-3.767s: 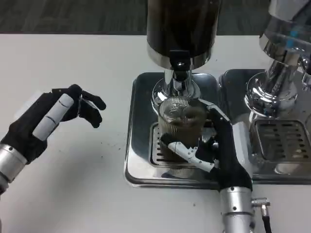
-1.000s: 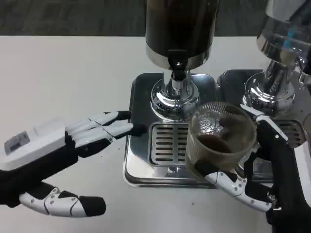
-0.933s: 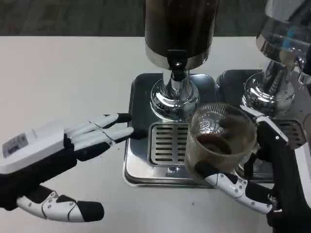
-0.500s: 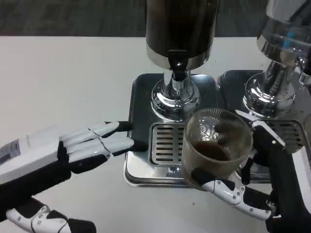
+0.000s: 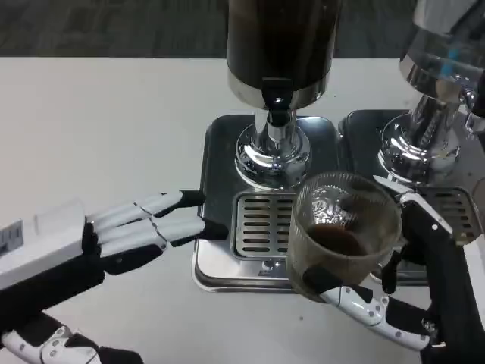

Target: Grasp the cup under the faucet to collect the drink, then remove the cup.

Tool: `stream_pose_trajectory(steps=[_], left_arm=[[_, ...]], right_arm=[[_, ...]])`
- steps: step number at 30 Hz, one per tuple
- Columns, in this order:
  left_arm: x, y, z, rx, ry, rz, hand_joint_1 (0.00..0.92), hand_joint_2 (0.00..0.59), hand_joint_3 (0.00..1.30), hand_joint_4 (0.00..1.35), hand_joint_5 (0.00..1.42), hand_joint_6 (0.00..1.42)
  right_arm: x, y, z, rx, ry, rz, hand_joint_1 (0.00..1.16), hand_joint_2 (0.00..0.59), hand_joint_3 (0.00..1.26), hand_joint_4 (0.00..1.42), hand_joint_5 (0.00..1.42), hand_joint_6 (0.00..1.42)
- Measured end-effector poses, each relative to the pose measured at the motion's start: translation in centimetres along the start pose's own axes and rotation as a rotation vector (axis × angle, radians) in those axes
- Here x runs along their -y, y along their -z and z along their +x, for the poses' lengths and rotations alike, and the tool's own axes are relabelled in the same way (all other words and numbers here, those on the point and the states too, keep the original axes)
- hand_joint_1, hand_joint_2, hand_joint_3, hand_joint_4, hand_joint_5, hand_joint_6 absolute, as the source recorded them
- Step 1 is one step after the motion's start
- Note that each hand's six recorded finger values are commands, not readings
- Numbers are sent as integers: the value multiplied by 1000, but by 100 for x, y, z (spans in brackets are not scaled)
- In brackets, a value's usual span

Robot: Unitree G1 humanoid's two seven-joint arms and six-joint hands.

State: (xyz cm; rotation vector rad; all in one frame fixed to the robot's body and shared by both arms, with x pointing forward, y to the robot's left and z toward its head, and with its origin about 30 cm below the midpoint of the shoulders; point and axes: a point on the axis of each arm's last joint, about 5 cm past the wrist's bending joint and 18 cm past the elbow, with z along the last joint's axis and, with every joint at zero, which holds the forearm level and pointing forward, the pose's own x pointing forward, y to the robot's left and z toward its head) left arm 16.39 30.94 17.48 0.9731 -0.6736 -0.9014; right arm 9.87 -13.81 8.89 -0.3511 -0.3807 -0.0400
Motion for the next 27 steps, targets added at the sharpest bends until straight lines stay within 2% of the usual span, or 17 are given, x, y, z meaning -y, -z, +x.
stream_pose_trajectory(steps=[6,27], left_arm=[[1,-8,1,5,-3,-1,0,170,110,1,0,54],[13,-12,-6,2,-3,-8,0,172,124,12,0,55]], right_arm=[[20,-18,3,6,14,8,785,195,694,813,1004,1286],[35,-29,-15,2,10,6,784,197,694,824,1015,1303]])
